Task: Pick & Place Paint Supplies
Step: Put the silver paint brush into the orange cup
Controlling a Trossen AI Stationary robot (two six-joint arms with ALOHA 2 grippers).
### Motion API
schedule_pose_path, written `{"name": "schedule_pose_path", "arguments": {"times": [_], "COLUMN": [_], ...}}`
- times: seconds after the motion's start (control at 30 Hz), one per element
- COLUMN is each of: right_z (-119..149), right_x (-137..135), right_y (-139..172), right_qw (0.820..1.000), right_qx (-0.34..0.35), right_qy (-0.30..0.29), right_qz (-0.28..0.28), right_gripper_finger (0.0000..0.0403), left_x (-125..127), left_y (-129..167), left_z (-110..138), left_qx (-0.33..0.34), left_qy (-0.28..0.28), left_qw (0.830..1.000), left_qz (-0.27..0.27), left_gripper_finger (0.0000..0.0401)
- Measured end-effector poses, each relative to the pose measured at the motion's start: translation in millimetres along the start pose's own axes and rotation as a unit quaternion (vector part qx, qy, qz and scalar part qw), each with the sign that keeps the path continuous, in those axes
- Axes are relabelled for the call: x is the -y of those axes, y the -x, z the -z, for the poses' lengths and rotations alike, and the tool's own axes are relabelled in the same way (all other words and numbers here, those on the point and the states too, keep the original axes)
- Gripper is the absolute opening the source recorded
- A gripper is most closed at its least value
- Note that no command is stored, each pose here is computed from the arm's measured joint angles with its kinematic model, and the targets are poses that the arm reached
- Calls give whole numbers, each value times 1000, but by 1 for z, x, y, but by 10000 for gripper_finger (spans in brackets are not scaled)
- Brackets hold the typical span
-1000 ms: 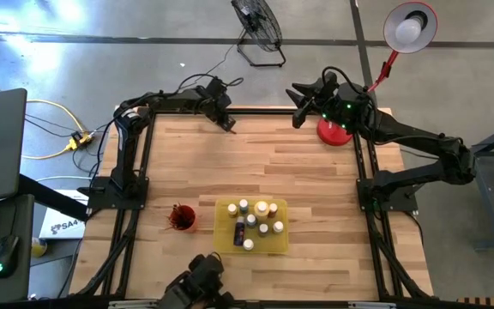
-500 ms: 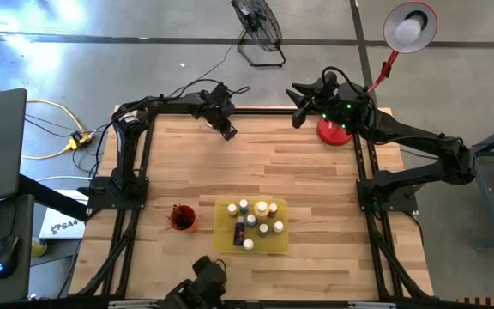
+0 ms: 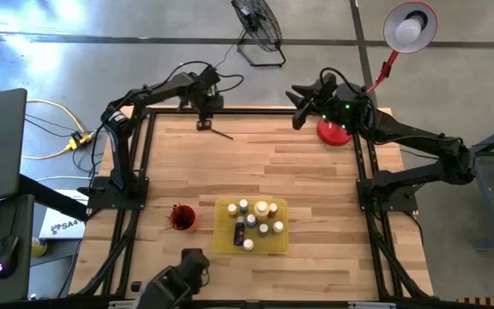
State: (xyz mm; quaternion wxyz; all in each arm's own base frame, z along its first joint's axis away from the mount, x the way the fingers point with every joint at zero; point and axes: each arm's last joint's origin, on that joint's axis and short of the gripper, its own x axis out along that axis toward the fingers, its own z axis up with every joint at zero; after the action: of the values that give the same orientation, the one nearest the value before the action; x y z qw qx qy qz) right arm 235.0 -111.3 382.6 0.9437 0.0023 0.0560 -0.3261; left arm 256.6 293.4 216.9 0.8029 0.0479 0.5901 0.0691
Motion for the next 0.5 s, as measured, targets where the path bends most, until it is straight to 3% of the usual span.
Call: {"name": "schedule_pose_path", "arguments": {"times": [0.23, 0.5], "right_z": [1, 2], "right_x": [0, 0], "right_y": [0, 0], "right_qw": [1000, 1000], "right_qx": [-7, -13], "right_qy": [2, 3], "right_qz": [0, 0], "right_gripper_finger": [109, 109], "left_x": [-3, -5], "left_y": [4, 4], "left_z": [21, 24], "left_qx": [-38, -49], "left_qy": [-45, -128], "left_qw": [997, 990], "left_qz": [43, 41], "left_gripper_finger": [0, 0]}}
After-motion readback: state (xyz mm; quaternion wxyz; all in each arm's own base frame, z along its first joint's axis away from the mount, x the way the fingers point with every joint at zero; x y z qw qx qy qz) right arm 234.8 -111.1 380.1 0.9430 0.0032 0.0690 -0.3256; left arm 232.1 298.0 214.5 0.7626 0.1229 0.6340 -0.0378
